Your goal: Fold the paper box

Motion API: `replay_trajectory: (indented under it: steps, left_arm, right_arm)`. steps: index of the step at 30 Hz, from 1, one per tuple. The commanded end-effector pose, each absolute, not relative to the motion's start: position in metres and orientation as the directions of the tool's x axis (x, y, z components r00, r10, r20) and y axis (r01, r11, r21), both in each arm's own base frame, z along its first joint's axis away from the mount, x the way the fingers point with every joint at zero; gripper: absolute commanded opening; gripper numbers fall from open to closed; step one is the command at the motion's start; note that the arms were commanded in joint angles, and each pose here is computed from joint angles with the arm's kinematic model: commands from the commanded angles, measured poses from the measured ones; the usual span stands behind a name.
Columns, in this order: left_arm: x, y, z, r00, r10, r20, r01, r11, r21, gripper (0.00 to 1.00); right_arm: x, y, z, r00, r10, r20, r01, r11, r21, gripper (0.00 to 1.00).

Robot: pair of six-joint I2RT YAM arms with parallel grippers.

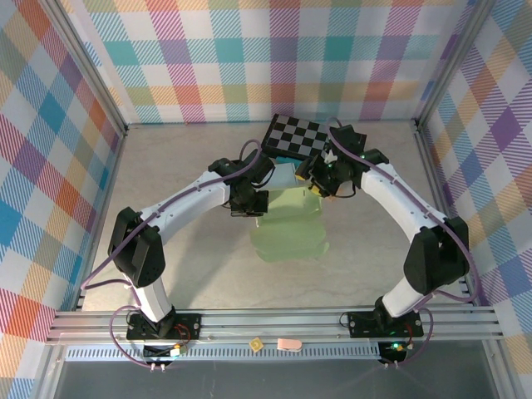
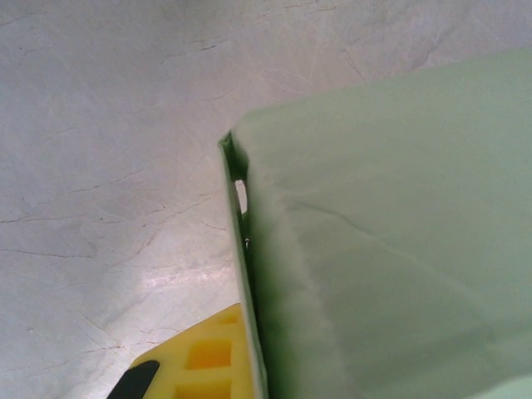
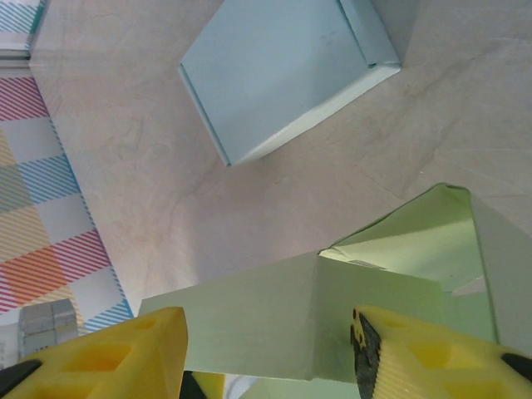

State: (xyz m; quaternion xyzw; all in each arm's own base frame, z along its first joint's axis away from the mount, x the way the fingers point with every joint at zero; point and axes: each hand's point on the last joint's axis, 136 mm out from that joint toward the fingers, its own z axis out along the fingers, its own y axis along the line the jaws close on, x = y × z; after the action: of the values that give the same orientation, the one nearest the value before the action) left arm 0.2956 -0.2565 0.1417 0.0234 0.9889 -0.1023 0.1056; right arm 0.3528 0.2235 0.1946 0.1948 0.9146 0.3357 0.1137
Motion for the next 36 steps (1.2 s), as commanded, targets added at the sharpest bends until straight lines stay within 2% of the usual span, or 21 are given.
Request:
replay_trajectory:
  steps: [1, 4, 11, 15, 20, 26, 29, 32, 36]
  left_arm:
    - [0.297, -0.258, 0.158, -0.972, 0.001, -0.234, 0.057, 0.97, -0.236, 0.0]
    - [0.298, -0.259, 0.159, -0.971, 0.0, -0.241, 0.059, 0.969, -0.239, 0.0]
    - [0.298, -0.261, 0.162, -0.967, -0.001, -0.253, 0.063, 0.968, -0.244, 0.0]
    - [0.298, -0.261, 0.162, -0.967, 0.002, -0.255, 0.066, 0.967, -0.245, 0.0]
    - [0.301, -0.261, 0.167, -0.963, -0.001, -0.27, 0.068, 0.967, -0.246, 0.0]
    - [0.303, -0.258, 0.171, -0.957, 0.01, -0.29, 0.08, 0.97, -0.229, 0.0]
    - [0.304, -0.257, 0.174, -0.954, 0.019, -0.3, 0.089, 0.971, -0.223, 0.0]
    - [0.304, -0.258, 0.175, -0.952, 0.023, -0.305, 0.095, 0.97, -0.224, 0.0]
    - [0.305, -0.259, 0.175, -0.953, 0.024, -0.302, 0.096, 0.969, -0.228, 0.0]
  right_arm:
    - [0.348, 0.233, 0.202, -0.894, 0.447, -0.036, 0.295, 0.648, 0.702, 0.51]
    - [0.35, 0.24, 0.204, -0.888, 0.461, 0.007, 0.322, 0.609, 0.725, 0.46]
    - [0.356, 0.248, 0.21, -0.849, 0.521, 0.09, 0.389, 0.502, 0.772, 0.42]
    - [0.359, 0.244, 0.22, -0.82, 0.566, 0.086, 0.401, 0.461, 0.792, 0.42]
    - [0.348, 0.222, 0.229, -0.8, 0.6, -0.008, 0.379, 0.516, 0.769, 0.5]
    - [0.314, 0.188, 0.23, -0.814, 0.557, -0.165, 0.298, 0.645, 0.704, 0.5]
    - [0.292, 0.183, 0.215, -0.848, 0.502, -0.171, 0.27, 0.687, 0.675, 0.45]
    - [0.275, 0.18, 0.194, -0.862, 0.486, -0.141, 0.286, 0.699, 0.655, 0.45]
    - [0.274, 0.18, 0.18, -0.865, 0.484, -0.131, 0.296, 0.705, 0.644, 0.45]
